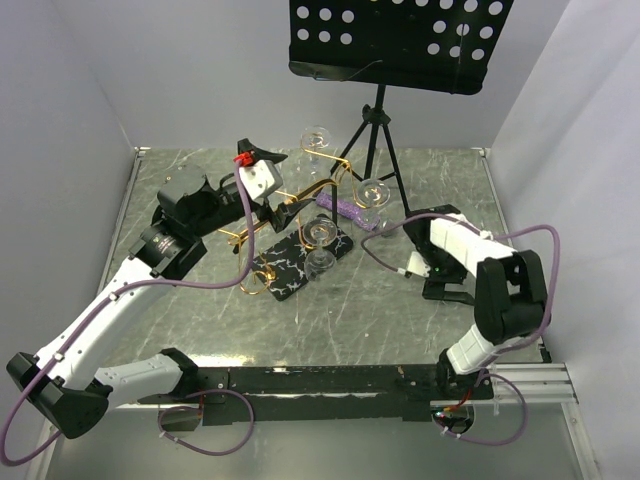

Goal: Take the wine glass off the wine glass rack
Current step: Place the wine glass at the center of the board, then adjust the wine glass at the center of the board.

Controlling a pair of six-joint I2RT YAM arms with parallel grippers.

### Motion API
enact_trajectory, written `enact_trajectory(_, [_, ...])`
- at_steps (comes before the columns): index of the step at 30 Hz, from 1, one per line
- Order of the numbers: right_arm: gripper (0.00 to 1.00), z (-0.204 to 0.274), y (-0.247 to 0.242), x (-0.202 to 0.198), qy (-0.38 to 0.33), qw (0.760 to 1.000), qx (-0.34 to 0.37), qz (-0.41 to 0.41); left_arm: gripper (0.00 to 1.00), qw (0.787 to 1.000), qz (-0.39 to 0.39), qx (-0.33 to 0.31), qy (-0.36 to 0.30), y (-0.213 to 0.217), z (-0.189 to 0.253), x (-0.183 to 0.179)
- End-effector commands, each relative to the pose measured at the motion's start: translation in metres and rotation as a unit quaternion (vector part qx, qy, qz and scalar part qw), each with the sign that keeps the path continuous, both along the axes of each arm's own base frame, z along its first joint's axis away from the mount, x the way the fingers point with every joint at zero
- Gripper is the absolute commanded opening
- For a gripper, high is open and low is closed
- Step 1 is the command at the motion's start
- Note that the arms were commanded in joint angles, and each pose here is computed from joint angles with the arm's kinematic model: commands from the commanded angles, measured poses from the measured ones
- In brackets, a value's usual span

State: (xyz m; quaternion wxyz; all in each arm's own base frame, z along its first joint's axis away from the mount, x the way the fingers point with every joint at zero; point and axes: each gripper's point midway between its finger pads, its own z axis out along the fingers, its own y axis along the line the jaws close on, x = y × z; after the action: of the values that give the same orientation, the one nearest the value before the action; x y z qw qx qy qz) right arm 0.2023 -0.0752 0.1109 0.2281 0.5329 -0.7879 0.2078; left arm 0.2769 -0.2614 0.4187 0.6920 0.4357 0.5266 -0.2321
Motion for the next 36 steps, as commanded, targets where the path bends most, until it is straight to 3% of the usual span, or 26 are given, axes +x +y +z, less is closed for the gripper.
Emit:
enact_trajectory(1, [1.0, 0.02, -0.006, -0.027, 0.019, 1.0, 0.004, 0.009, 1.0, 0.999, -0.013, -0.024, -0.019, 0.001, 0.017, -0.008])
enact_trajectory(11, [1.0, 0.029, 0.012, -0.023, -0.066, 0.994, 0.082, -0.014, 1.0, 1.0, -0.009, -0.023, -0.017, 0.001, 0.017, -0.006])
enact_trajectory(17, [1.0, 0.049, 0.023, -0.012, -0.129, 0.976, 0.161, -0.066, 1.0, 1.0, -0.006, -0.021, -0.016, 0.001, 0.015, -0.003])
enact_trajectory(22, [1.0, 0.046, 0.039, -0.024, -0.148, 0.953, 0.261, -0.037, 1.0, 1.0, -0.012, -0.024, -0.004, -0.002, 0.01, -0.003])
enact_trajectory(27, [0.84, 0.038, 0.054, -0.031, -0.198, 0.912, 0.359, -0.003, 1.0, 1.0, -0.015, -0.024, -0.005, -0.004, 0.011, -0.003])
enact_trajectory(31, [0.61, 0.038, 0.068, -0.018, -0.224, 0.887, 0.402, -0.027, 1.0, 1.0, -0.012, -0.015, -0.007, -0.004, 0.01, 0.0])
enact_trajectory(36, [0.55, 0.029, 0.071, -0.002, -0.216, 0.882, 0.413, -0.066, 1.0, 1.0, -0.012, -0.013, -0.004, -0.005, 0.01, 0.001])
